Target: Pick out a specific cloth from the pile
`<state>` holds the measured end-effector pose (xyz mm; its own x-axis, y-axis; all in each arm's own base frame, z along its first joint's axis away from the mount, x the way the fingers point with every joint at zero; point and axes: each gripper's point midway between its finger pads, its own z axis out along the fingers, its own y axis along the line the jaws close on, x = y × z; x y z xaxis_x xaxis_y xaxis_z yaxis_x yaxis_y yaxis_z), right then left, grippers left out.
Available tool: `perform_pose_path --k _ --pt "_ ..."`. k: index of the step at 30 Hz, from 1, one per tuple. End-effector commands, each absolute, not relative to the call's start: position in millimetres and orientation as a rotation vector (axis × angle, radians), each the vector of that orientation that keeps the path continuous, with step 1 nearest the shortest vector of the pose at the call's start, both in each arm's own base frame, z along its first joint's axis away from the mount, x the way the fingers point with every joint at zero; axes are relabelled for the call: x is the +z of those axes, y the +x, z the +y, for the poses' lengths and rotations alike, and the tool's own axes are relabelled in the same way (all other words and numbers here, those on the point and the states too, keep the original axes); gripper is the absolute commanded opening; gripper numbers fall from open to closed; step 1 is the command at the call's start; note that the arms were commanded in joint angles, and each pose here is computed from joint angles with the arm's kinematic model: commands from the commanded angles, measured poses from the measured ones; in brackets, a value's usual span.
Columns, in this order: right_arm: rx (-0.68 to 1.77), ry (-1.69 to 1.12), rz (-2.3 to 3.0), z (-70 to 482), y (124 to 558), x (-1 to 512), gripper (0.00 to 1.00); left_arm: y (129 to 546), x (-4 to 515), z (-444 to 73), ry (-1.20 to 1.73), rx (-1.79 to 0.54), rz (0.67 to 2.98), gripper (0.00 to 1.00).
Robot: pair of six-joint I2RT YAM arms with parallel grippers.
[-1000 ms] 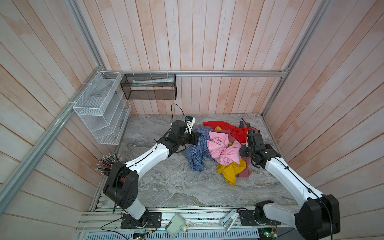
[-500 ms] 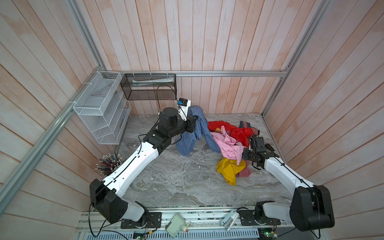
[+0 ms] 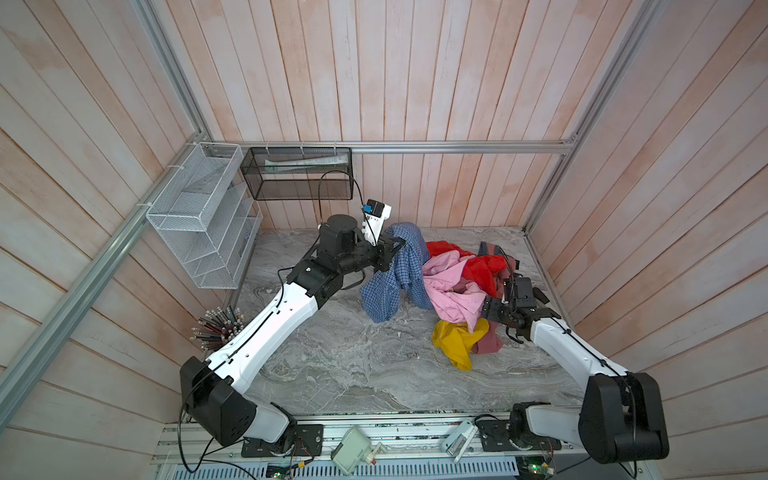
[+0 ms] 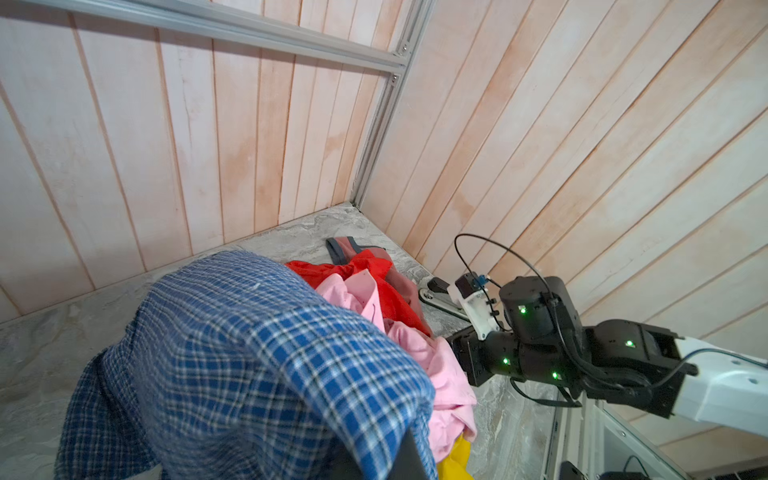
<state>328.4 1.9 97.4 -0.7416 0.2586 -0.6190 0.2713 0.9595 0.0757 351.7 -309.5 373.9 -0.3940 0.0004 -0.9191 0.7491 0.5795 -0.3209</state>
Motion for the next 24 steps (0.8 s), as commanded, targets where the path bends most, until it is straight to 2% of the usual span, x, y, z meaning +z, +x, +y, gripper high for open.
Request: perform_pose_path --k 1,7,11,15,19,24 --pt "0.044 0.336 2.337 8.6 339.7 130.1 0.9 345.3 364.9 -331.5 0.69 -1.015 1.778 0.09" --pt "0.076 0.302 2.229 10.9 344.9 171.0 0.94 351.8 297.8 -347.7 0.691 -1.045 1.965 0.12" --pt "0.088 0.283 2.217 13.0 344.2 184.9 0.98 358.1 237.3 -338.4 0.635 -0.937 2.164 0.17" --pt "0.125 0.271 2.176 17.5 345.6 197.8 0.98 358.2 188.6 -321.2 0.596 -0.777 2.31 0.27" --pt "0.16 0.24 2.137 26.0 348.6 209.6 0.98 355.5 173.6 -310.7 0.55 -0.738 2.328 0.31" --pt "0.184 0.148 2.113 52.2 348.7 221.7 0.98 359.3 184.0 -302.8 0.512 -0.698 2.309 0.36"
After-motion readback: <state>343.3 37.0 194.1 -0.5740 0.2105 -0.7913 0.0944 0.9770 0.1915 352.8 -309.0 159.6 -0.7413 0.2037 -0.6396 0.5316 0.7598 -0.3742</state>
